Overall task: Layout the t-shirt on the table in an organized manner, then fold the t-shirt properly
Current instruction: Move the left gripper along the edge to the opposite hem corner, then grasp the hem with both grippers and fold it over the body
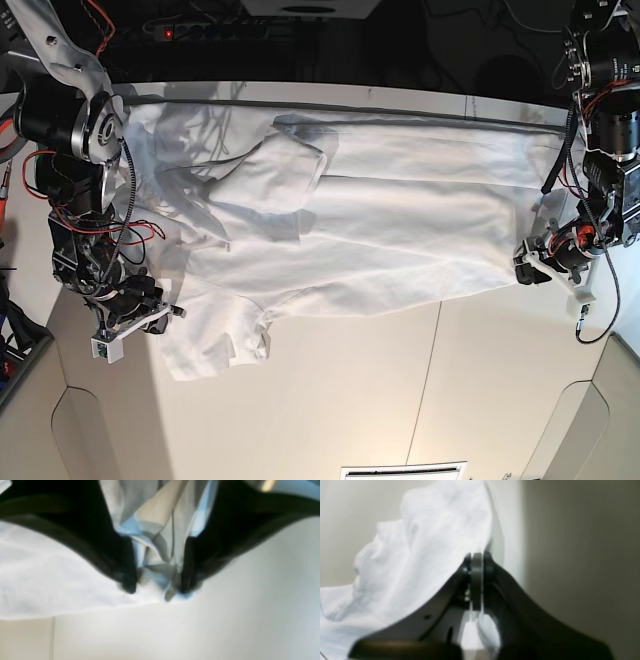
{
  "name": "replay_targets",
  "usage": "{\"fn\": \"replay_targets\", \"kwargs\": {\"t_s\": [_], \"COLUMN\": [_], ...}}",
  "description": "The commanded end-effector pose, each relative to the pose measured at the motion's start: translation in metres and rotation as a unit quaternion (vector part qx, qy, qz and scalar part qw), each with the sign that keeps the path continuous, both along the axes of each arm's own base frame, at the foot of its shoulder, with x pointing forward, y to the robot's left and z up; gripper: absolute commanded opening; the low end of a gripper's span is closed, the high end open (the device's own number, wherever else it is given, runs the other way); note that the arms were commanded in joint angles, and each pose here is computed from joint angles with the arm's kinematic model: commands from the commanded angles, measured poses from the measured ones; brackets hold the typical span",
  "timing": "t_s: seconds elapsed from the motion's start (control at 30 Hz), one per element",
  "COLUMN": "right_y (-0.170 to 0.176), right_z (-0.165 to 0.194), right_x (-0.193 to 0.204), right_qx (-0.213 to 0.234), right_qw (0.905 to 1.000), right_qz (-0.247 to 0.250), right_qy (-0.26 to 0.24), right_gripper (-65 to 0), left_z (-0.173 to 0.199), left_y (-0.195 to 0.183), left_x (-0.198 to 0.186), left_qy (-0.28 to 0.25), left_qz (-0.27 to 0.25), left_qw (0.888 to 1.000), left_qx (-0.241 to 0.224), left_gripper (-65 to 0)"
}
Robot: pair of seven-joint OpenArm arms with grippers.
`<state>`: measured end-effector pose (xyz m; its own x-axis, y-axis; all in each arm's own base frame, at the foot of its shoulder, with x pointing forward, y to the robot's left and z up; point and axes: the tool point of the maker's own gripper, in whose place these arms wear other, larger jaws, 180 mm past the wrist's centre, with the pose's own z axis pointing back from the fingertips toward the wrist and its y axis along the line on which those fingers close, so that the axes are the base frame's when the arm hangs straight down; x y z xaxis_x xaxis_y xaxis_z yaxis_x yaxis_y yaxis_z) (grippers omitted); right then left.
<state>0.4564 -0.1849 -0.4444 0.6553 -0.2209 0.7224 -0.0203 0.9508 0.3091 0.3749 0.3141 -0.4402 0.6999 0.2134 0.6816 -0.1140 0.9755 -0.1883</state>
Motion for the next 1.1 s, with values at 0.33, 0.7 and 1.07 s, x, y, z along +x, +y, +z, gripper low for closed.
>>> {"fn": "replay_targets", "kwargs": {"t_s": [0.33,0.7,1.07], "right_y": [-0.003,-0.007,0.002], "right_z": [0.042,0.086,0.111], "right_x": [0.026,0.010,-0.039], "right_qx": [-0.008,-0.016,-0.019], "right_qw": [0.9988,0.9970,0.9943], "right_qz": [0.018,0.037,0.067], "right_qy": [-0.045,-0.067,-0.081], "right_gripper": [-65.0,-65.0,-65.0], "left_z": [0.028,0.072,0.089], "left_y": [0.009,-0.013,0.011], "left_x": [0.019,0.022,0.019], "left_qy": [-0.050,-0.132,-0.144], "left_qz": [0.002,-0.028,-0.015], "left_qw": [0.999,0.975,0.972], "left_qx": [-0.006,-0.176,-0.184], "left_gripper": [-65.0,-65.0,-65.0]}}
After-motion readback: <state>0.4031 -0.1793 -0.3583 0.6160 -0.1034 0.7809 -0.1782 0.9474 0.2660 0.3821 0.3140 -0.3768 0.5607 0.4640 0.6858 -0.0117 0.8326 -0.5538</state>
